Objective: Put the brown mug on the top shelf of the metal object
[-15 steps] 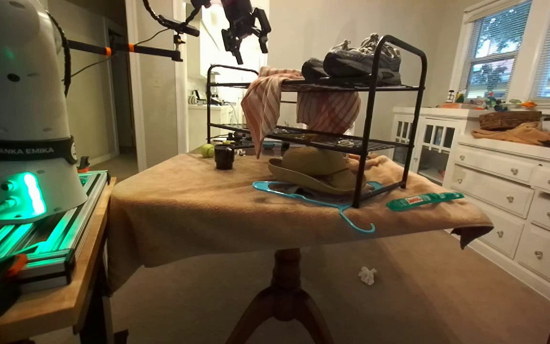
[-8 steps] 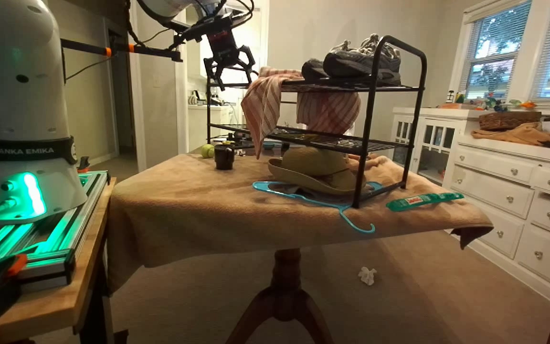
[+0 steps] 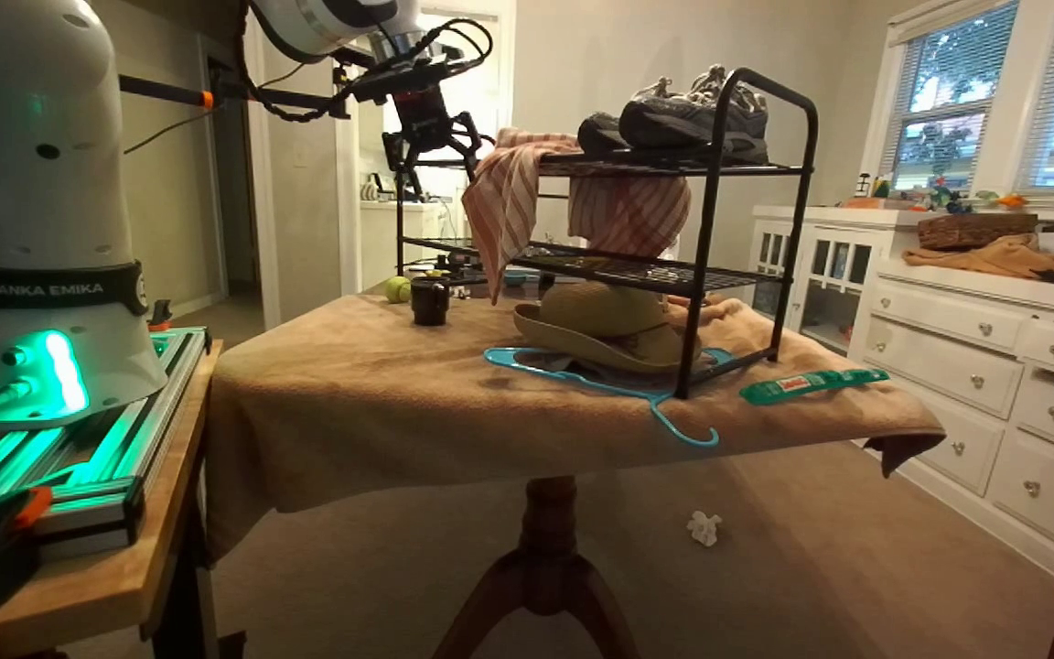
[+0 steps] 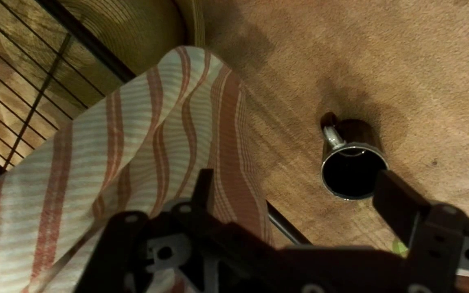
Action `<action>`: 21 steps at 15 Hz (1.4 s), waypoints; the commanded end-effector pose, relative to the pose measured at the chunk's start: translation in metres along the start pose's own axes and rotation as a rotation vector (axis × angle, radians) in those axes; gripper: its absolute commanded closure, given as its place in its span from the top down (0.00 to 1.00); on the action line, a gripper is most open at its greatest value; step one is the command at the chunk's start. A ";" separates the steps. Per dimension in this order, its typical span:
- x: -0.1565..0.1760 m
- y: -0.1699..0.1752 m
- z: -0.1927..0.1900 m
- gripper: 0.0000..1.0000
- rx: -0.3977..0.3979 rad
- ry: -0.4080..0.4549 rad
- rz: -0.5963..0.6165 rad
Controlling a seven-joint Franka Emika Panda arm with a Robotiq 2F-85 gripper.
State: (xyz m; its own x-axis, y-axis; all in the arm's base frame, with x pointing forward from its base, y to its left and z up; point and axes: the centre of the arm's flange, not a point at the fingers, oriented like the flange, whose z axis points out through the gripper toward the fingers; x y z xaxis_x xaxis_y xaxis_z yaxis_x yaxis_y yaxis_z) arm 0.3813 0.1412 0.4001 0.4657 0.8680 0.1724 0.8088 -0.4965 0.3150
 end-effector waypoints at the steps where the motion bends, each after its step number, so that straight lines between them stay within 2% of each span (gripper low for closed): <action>1: 0.001 -0.003 0.008 1.00 0.017 0.022 -0.026; 9: 0.014 -0.038 0.074 1.00 0.121 0.160 -0.365; 14: 0.014 -0.044 0.102 1.00 0.165 0.182 -0.556; 21: 0.011 -0.044 0.123 1.00 0.189 0.199 -0.745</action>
State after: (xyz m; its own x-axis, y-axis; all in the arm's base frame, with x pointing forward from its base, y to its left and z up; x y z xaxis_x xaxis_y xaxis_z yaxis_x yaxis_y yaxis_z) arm 0.3837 0.1732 0.2888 -0.2121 0.9653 0.1523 0.9536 0.1704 0.2482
